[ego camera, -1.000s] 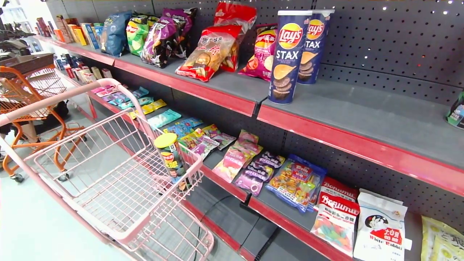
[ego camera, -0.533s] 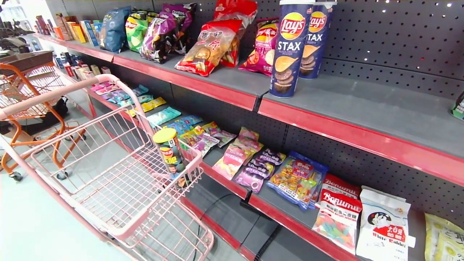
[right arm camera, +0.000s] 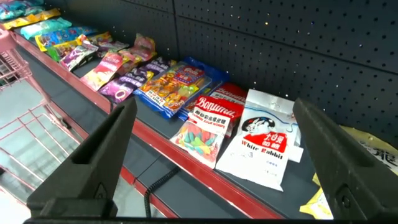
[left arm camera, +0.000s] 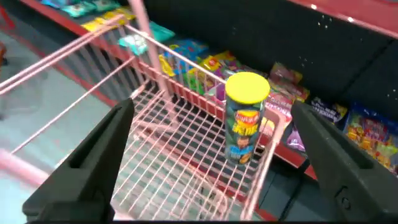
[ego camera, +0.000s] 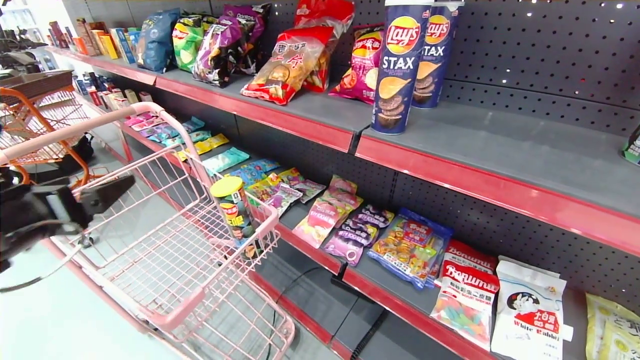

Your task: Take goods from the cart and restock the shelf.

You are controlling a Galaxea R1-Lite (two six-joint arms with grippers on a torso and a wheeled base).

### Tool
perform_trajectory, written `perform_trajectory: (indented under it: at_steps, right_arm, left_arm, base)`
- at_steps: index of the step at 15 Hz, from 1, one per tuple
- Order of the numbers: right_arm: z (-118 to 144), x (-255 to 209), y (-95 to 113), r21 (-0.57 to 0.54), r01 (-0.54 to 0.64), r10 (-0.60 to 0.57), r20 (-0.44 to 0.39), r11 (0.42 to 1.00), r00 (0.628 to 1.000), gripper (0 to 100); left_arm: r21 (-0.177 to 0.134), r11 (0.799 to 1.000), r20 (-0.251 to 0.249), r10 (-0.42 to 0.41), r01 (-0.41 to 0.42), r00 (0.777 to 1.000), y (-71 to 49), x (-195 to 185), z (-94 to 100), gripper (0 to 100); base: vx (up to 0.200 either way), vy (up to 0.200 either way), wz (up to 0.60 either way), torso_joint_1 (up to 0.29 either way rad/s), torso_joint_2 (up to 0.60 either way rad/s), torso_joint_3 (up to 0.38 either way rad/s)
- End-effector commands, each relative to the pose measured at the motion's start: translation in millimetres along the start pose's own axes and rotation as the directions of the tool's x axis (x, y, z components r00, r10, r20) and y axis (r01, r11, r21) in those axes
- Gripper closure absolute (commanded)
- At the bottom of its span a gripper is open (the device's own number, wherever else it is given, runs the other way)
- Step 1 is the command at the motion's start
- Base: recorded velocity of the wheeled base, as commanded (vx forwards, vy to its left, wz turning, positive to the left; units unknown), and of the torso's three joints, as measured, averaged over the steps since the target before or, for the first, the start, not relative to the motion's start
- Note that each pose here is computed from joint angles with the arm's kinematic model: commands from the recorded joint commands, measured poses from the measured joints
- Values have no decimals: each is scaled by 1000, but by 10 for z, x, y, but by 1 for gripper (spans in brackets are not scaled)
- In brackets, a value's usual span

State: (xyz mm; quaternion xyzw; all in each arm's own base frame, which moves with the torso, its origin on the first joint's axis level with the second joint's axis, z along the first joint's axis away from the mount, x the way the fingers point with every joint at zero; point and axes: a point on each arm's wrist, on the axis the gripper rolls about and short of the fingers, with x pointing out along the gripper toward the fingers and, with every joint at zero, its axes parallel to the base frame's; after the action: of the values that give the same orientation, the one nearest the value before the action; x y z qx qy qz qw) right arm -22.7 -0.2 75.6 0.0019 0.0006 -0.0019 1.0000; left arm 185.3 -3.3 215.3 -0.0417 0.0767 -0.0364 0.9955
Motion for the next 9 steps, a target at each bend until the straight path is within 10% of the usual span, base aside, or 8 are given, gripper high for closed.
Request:
perform_trajectory:
  at_steps: [1,9]
  right_arm:
    - [-1,1,0,-2,-1,1,-2,1000,1000,0]
    - [3,0,0,-7,-2,2,0,1000,1000,0]
  left_arm:
    - [0,995,-165,-97,98,982,72,1126,-632,0]
    - [25,967,-173,-246,254,954,-277,1748,-1067,0]
  base:
    - [0,0,0,0,0,0]
    - [0,0,0,0,0,0]
